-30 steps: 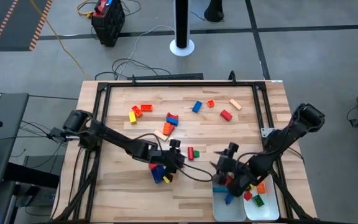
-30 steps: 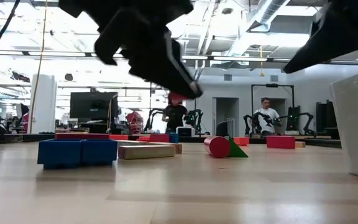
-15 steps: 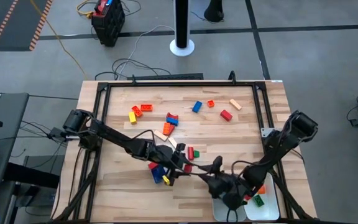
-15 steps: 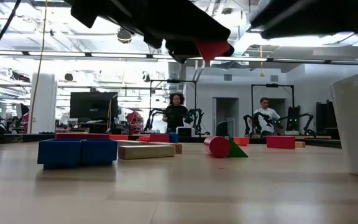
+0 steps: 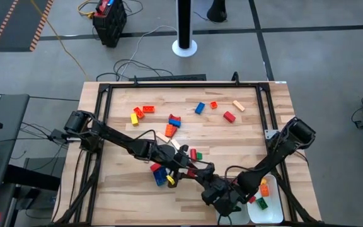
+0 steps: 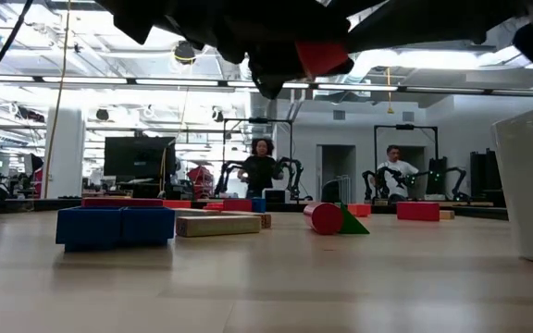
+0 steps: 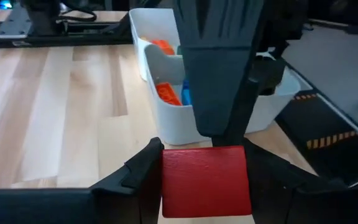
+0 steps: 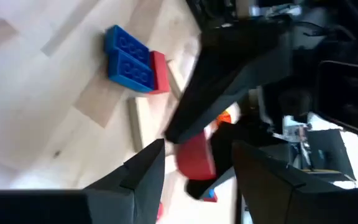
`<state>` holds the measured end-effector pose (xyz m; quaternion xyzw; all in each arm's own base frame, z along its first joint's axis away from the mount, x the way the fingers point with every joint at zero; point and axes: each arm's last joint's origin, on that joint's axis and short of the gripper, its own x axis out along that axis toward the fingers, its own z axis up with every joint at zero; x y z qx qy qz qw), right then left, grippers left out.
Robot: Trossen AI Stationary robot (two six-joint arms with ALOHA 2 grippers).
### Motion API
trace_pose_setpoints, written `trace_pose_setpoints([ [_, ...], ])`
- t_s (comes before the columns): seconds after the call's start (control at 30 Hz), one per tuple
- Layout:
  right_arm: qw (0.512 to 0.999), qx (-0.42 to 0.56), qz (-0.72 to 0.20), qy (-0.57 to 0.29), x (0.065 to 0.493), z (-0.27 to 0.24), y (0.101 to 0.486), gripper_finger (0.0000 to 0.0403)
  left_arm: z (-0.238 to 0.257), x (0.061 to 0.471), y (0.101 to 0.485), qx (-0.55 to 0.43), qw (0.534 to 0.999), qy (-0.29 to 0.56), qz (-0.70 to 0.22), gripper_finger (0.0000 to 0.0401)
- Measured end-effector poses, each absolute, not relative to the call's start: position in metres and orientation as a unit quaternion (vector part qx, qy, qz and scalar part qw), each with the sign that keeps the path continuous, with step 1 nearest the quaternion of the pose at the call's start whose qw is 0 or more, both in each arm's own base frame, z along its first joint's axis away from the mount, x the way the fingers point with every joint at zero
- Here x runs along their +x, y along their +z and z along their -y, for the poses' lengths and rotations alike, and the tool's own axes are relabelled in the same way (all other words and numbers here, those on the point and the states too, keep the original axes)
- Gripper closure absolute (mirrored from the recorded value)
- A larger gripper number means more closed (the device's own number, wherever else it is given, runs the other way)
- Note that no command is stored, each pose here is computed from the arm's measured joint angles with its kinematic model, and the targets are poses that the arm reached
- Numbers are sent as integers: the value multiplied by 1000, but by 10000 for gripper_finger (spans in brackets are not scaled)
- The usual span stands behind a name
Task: Sort blocks by size
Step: Put the small red wooden block into the white bin
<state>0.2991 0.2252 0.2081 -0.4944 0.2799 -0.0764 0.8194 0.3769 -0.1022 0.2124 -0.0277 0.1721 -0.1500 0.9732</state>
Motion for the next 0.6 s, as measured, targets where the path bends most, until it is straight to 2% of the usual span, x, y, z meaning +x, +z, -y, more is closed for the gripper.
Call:
trace_pose_setpoints([
  [0.3,818,-505,-267,-66,303,-227,211,194,105,378,221,-44,975,-175,-130,224],
  [0.6,822,-503,-258,-73,308,-223,215,255,106,379,224,-54,974,-187,-118,224],
])
